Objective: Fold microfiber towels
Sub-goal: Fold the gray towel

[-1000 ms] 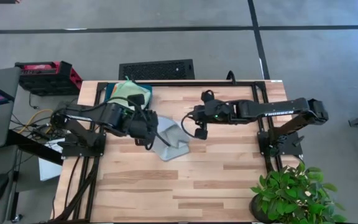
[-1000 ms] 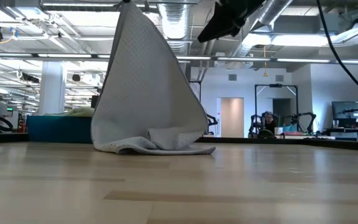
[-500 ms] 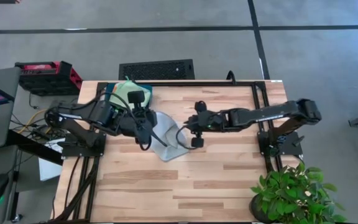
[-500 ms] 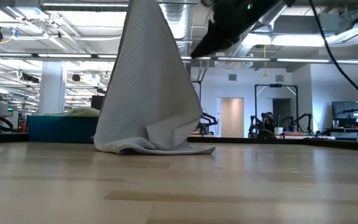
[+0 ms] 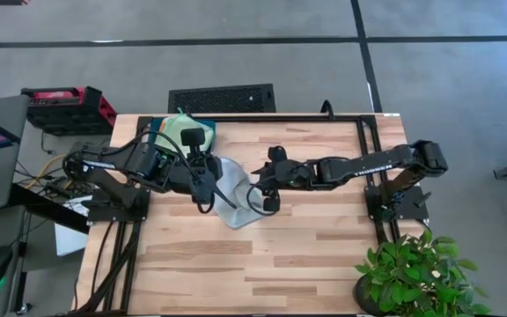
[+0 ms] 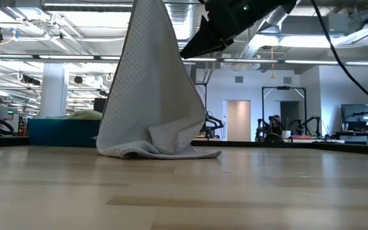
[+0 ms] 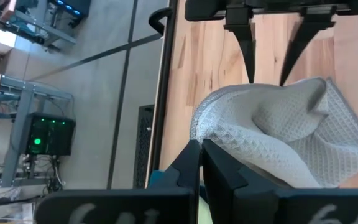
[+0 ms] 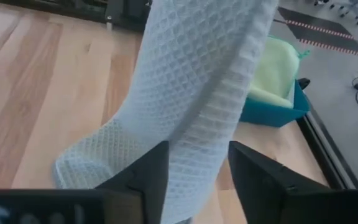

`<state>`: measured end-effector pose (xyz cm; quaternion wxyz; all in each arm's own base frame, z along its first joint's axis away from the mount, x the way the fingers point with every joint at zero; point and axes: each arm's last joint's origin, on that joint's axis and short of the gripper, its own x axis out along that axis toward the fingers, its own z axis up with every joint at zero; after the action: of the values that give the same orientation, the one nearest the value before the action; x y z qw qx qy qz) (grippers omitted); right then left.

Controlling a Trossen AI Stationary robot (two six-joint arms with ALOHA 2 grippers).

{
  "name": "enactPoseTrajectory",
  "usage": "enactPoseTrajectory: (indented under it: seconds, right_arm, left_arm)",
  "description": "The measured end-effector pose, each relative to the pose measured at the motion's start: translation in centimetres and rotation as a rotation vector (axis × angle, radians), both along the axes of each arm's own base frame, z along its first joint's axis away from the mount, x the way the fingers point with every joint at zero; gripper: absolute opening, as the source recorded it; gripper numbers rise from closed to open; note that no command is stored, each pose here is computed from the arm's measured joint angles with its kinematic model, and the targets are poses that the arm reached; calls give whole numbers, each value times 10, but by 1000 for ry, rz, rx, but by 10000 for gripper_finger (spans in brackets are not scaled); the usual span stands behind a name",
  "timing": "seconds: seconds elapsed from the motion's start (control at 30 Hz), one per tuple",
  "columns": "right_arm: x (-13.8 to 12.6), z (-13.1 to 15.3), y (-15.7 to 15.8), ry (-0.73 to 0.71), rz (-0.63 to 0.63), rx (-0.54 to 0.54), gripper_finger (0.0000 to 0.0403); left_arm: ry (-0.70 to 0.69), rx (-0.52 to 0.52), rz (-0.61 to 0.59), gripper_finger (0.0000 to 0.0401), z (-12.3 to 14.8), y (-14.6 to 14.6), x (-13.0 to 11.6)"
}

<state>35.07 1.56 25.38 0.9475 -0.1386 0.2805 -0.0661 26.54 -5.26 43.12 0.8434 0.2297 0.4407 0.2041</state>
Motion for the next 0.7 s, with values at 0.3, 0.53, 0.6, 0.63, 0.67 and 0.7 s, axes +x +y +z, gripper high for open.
enactPoseTrajectory:
  seconds: [0.3,0.53,0.6,0.63,0.67,0.7]
  right_arm:
    - [0,0,2,-11,-15,35,233]
    - [0,0,-4,-18,-59,77,234]
    - [0,0,-7,-23,-81,94,234]
    - [0,0,-8,-27,-93,107,234]
    - [0,0,-10,-30,-104,118,234]
    - [0,0,-11,-32,-112,124,234]
  left_arm:
    - [-2,8,5,0,0,0,0]
    - [-32,20,-37,0,5,-4,3]
    - [-60,20,-57,0,13,-6,1]
    - [-80,20,-66,0,17,-7,1]
    - [-99,19,-75,0,23,-7,-1]
    - [-114,18,-82,0,27,-8,-2]
